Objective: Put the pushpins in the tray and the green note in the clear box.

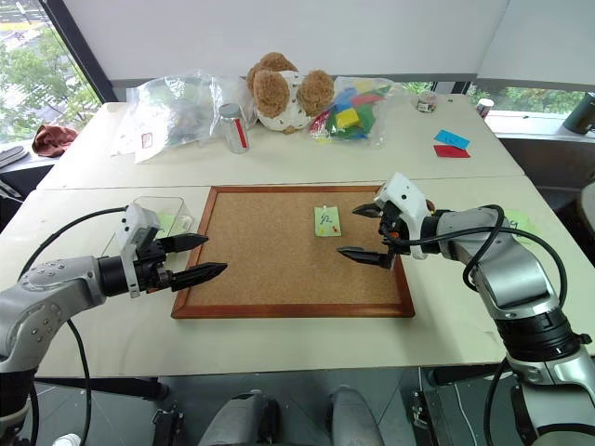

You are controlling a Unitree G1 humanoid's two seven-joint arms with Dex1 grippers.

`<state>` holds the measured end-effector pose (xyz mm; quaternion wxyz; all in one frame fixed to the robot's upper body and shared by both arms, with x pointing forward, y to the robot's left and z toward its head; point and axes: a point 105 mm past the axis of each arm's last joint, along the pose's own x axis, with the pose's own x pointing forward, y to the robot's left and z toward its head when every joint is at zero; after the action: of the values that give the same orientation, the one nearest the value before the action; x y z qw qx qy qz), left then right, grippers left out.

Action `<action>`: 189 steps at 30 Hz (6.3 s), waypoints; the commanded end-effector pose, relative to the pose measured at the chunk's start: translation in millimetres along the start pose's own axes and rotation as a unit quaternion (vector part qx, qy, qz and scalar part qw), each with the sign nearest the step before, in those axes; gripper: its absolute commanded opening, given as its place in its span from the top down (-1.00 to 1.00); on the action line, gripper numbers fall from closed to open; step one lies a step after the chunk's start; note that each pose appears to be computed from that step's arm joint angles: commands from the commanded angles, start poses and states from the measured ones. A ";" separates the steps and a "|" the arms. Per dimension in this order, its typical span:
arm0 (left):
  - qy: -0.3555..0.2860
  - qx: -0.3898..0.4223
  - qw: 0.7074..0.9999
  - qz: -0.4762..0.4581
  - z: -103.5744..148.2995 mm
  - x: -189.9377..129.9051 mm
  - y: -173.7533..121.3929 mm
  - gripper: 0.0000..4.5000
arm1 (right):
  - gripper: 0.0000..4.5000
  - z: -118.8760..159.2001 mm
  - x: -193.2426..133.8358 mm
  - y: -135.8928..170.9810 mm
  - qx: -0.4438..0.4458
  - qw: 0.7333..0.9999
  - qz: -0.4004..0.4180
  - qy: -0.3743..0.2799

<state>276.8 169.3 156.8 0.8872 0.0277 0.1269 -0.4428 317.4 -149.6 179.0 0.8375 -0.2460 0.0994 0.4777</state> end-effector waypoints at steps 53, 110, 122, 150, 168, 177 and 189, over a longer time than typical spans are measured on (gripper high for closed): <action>0.000 0.039 0.998 0.044 -46.3 90.9 4.2 1.00 | -0.89 -2.2 95.6 -53.5 0.118 0.982 -0.142 0.028; 0.036 0.033 0.998 0.049 -66.9 87.8 -4.0 1.00 | 0.97 -53.5 -19.8 -132.7 0.182 0.923 -0.333 0.060; 0.036 0.031 0.998 0.051 -67.3 86.6 -3.3 1.00 | 0.97 -90.6 -11.7 -120.1 0.229 0.916 -0.317 0.089; 0.038 0.032 0.997 0.057 -67.6 83.9 -0.9 1.00 | -0.99 -13.2 26.4 -57.2 0.122 0.982 -0.141 0.022; 0.037 0.030 0.997 0.059 -67.3 84.0 -1.1 1.00 | 0.03 -26.9 70.4 -25.6 0.133 0.986 -0.094 0.032; 0.037 0.029 0.997 0.061 -67.9 83.2 -2.3 1.00 | 0.03 -29.5 75.9 -28.8 0.141 0.985 -0.094 0.030; 0.039 0.024 0.997 0.061 -70.3 82.7 -3.5 1.00 | 0.97 -22.1 67.5 -34.8 0.140 0.985 -0.103 0.020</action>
<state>313.4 109.3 84.8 0.9080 0.0787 0.1126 -0.3957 381.0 -124.9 118.0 0.8985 -0.1410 0.1956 0.3667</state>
